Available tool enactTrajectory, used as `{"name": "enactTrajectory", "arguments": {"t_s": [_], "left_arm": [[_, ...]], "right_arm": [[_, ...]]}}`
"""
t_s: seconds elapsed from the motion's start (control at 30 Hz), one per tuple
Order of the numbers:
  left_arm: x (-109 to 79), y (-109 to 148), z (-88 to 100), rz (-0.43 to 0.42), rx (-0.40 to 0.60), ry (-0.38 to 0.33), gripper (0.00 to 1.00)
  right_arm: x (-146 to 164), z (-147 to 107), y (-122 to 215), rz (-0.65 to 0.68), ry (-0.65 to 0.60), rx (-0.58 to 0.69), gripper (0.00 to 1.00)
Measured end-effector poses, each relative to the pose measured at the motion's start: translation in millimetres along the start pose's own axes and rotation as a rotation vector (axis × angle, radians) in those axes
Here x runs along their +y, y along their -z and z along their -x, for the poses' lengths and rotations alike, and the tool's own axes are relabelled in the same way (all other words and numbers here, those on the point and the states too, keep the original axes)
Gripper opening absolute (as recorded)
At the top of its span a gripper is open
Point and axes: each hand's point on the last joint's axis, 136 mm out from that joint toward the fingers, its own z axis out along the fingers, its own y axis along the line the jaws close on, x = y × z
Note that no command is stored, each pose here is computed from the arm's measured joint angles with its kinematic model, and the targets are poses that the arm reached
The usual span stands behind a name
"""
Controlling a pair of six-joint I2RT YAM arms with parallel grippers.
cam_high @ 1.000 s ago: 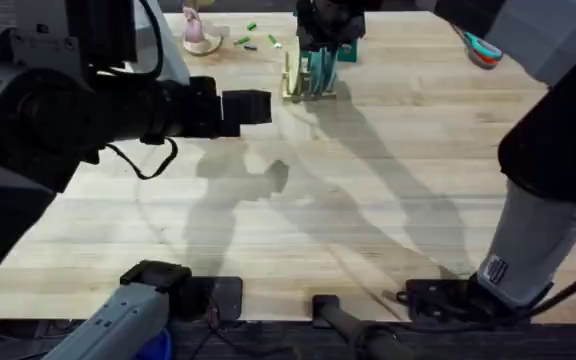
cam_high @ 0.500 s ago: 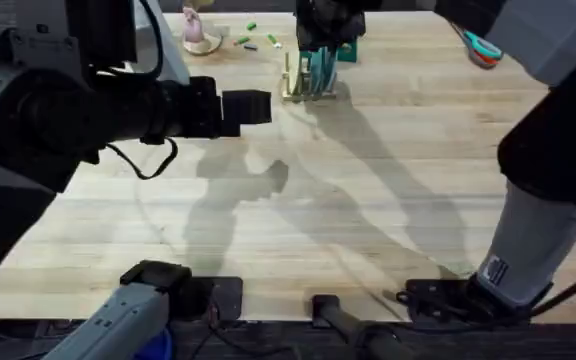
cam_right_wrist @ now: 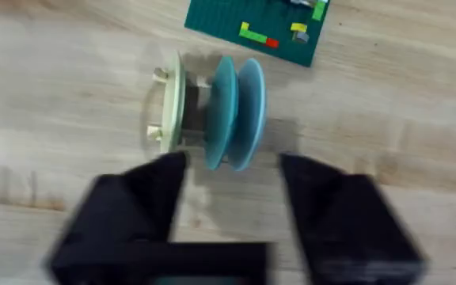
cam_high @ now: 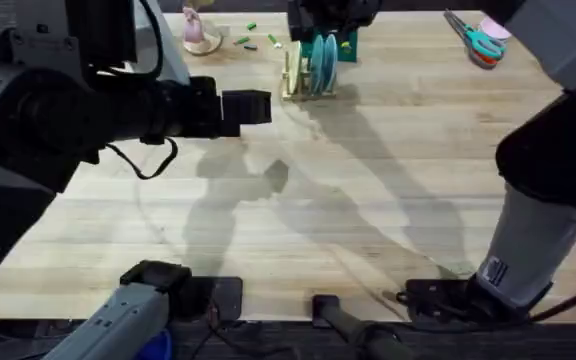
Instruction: Pick up the plates from the table one by one and place each into a slot on the dish rack.
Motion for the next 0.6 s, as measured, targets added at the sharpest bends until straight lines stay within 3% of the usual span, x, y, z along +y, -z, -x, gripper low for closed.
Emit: {"name": "enactTrajectory", "arguments": {"t_s": [0.07,0.1,0.13,0.6], "left_arm": [[0.0,0.0,0.0,0.000,0.000,0.000,0.995],[0.0,0.0,0.0,0.000,0.000,0.000,0.995],[0.0,0.0,0.0,0.000,0.000,0.000,0.995],[0.0,0.0,0.0,0.000,0.000,0.000,0.995]], "right_arm": [[-0.3,0.2,0.9,0.000,0.040,0.000,0.874],[0.1,-0.1,1.0,0.000,0.070,0.001,0.963],[0.9,-0.7,1.3,0.000,0.096,0.002,0.987],[9.4,-28.9,8.3,-0.013,0.281,0.088,0.997]]}}
